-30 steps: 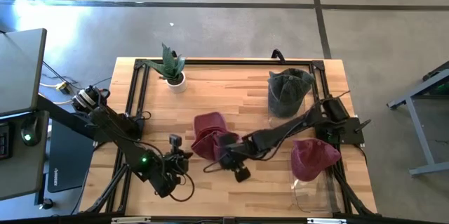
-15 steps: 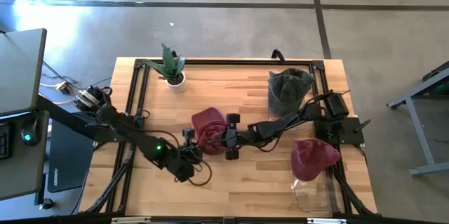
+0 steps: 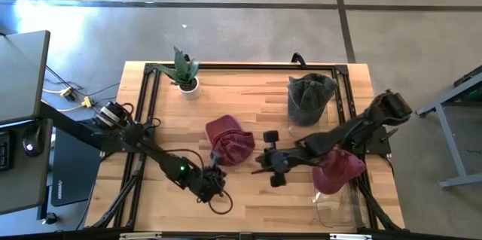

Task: Pick & Place hat
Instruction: Put the red cap into the bottom transparent bin

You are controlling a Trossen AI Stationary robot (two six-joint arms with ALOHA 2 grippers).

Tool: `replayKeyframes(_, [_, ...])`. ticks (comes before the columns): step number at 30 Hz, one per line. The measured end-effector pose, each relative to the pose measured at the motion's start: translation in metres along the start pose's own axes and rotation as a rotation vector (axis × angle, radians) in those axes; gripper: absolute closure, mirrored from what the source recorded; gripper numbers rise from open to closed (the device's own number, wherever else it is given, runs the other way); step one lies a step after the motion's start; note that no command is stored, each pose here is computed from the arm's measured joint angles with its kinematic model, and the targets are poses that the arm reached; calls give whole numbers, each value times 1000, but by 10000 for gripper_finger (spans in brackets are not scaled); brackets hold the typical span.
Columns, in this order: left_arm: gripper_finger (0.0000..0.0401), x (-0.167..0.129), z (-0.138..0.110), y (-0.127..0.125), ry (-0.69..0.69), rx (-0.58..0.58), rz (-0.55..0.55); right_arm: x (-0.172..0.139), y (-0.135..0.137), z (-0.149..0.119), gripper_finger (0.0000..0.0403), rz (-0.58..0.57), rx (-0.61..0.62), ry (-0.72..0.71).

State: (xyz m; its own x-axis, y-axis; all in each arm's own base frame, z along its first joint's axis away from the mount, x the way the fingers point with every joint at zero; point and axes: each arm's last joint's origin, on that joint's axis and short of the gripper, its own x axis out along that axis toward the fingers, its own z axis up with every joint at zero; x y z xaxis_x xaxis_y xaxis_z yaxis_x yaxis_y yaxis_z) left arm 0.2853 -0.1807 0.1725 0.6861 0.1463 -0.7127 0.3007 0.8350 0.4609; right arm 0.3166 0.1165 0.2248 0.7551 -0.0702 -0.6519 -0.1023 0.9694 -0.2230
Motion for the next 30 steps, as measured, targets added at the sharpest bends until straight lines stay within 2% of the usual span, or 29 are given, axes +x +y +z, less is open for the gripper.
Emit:
replayKeyframes(4, [357,13,-4,0,33,108,31,-16,3,-9,391,-8,-10,-40])
replayKeyframes(9, [258,22,-8,11,74,101,39,-24,-5,-17,391,-29,14,-86])
replayKeyframes(12, [200,25,-17,18,155,112,37,-26,-10,-19,391,-19,41,-126])
replayKeyframes(14, [175,27,-24,23,217,103,25,-25,-12,-22,391,-6,46,-128])
replayKeyframes(16, [167,32,-30,26,268,75,4,-24,-13,-23,391,8,51,-136])
replayKeyframes(18, [172,38,-32,27,288,51,-23,-23,-14,-23,391,21,53,-135])
replayKeyframes(21, [205,38,-33,27,293,47,-33,-23,-15,-22,391,34,56,-139])
replayKeyframes(25, [292,40,-33,26,285,50,-44,-21,-13,-23,391,73,46,-134])
replayKeyframes(28, [374,34,-28,25,290,69,-50,-14,-10,-26,391,104,-32,-111])
replayKeyframes(30, [388,23,-18,25,249,75,-37,-5,-6,-30,386,119,-81,-93])
